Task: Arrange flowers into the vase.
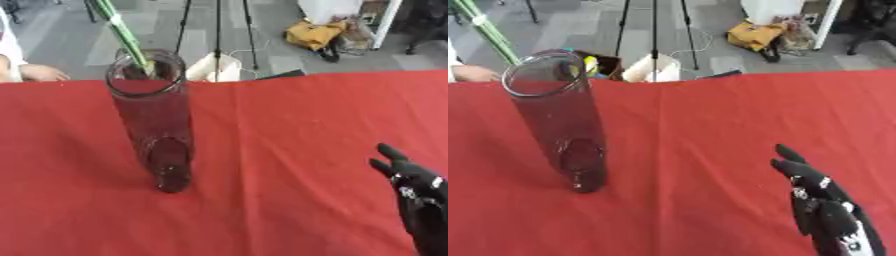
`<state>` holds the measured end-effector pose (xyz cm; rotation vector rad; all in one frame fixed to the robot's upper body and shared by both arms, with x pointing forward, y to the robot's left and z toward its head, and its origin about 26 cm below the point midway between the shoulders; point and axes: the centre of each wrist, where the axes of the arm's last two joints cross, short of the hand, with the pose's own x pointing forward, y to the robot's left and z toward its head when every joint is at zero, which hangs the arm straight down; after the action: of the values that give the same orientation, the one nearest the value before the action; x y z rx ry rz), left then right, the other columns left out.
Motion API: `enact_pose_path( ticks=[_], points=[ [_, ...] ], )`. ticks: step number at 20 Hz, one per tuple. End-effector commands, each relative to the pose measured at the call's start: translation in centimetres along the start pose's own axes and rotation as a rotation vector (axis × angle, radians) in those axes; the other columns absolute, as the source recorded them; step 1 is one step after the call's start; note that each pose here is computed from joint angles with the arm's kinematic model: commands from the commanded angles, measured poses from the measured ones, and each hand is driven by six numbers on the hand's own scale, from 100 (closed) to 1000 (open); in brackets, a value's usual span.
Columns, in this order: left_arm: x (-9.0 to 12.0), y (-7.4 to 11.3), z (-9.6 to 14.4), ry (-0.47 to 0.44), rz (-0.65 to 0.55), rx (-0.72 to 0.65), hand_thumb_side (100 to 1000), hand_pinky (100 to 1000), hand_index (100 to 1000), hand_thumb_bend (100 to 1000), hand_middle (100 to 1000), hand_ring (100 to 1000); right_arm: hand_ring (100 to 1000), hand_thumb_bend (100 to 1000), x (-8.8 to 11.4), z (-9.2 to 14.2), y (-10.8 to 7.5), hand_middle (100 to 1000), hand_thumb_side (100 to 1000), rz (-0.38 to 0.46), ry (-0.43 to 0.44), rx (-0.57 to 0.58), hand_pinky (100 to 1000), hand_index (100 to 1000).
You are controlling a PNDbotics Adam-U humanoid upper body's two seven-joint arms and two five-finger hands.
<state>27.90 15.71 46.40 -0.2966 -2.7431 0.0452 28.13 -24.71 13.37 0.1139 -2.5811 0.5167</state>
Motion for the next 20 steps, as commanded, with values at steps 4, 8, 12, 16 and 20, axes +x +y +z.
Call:
enact_pose_path(
  ticks=[4, 8, 12, 16, 20],
  points=[
    [1.66, 0.43, -0.71, -0.116, -0.029, 0.006, 675, 100, 104, 106, 100, 100, 1000, 100, 0.34, -0.58, -0.31, 153, 1000, 0.011, -0.018, 0.014, 948, 867],
    [1.76, 0.31, -0.70, -0.161, -0.024, 0.001, 681, 100, 104, 105, 100, 100, 1000, 100, 0.32, -0.86, -0.11, 151, 1000, 0.012, -0.023, 0.019, 949, 867],
    [1.67, 0.31, -0.50, -0.192, -0.029, -0.015, 670, 100, 103, 100, 100, 100, 1000, 100, 0.31, -1.07, 0.03, 146, 1000, 0.016, -0.027, 0.021, 951, 869],
    [1.16, 0.34, -0.38, -0.189, -0.044, -0.021, 670, 100, 103, 100, 100, 100, 1000, 100, 0.31, -1.23, 0.13, 144, 1000, 0.019, -0.029, 0.023, 952, 869],
    [1.10, 0.38, -0.37, -0.211, -0.042, -0.027, 667, 100, 103, 100, 100, 100, 1000, 100, 0.31, -1.36, 0.22, 143, 1000, 0.020, -0.032, 0.025, 953, 870]
  ],
)
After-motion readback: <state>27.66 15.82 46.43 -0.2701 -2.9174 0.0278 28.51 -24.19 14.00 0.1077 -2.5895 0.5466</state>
